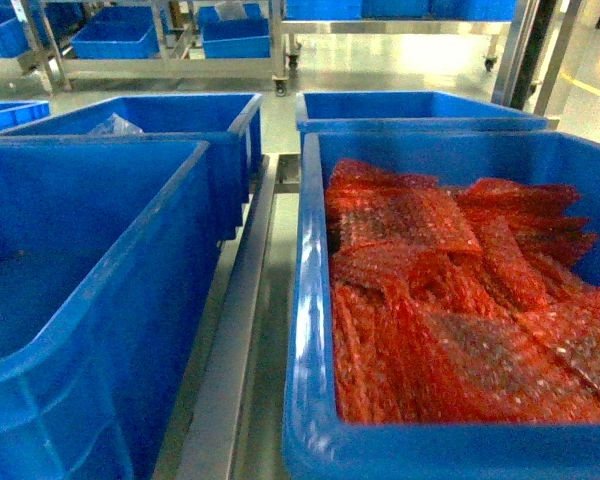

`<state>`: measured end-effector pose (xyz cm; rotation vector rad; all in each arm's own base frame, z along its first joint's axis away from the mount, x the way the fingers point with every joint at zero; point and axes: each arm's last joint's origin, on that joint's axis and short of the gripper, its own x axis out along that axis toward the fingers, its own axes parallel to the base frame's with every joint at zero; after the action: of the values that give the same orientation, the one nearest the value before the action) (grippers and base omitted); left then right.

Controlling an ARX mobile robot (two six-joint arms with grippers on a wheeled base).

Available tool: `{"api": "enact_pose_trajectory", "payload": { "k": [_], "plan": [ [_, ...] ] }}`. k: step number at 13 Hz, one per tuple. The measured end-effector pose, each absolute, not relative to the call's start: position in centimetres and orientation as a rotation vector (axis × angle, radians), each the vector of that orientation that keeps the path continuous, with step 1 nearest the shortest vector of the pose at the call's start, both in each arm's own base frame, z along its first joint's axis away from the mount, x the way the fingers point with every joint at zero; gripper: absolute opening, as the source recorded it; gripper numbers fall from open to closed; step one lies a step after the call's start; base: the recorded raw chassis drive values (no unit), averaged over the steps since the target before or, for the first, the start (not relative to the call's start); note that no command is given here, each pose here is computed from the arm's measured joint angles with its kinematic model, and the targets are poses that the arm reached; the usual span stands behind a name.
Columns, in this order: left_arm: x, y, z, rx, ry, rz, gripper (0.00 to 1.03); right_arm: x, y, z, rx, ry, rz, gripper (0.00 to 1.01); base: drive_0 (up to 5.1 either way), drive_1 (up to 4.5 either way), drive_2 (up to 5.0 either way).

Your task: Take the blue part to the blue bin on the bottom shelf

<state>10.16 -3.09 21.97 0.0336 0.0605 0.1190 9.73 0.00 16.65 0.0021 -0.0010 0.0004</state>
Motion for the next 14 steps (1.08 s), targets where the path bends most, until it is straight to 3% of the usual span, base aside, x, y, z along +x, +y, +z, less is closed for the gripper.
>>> {"api": "enact_pose_trajectory", "payload": {
  "k": [1,14],
  "plan": [
    [10.17,-3.09,21.98,0.033,0.06,0.121,0.44,9.73,0.0,16.66,0.002,-0.001,0.0,0.98,0.0,4.35,-4.3],
    [10.2,-3.1,21.97,0.034,0.061,0.12,0.44,9.73,0.0,16.66,0.002,-0.001,0.0,0.98,0.0,0.0,0.0]
  ]
}}
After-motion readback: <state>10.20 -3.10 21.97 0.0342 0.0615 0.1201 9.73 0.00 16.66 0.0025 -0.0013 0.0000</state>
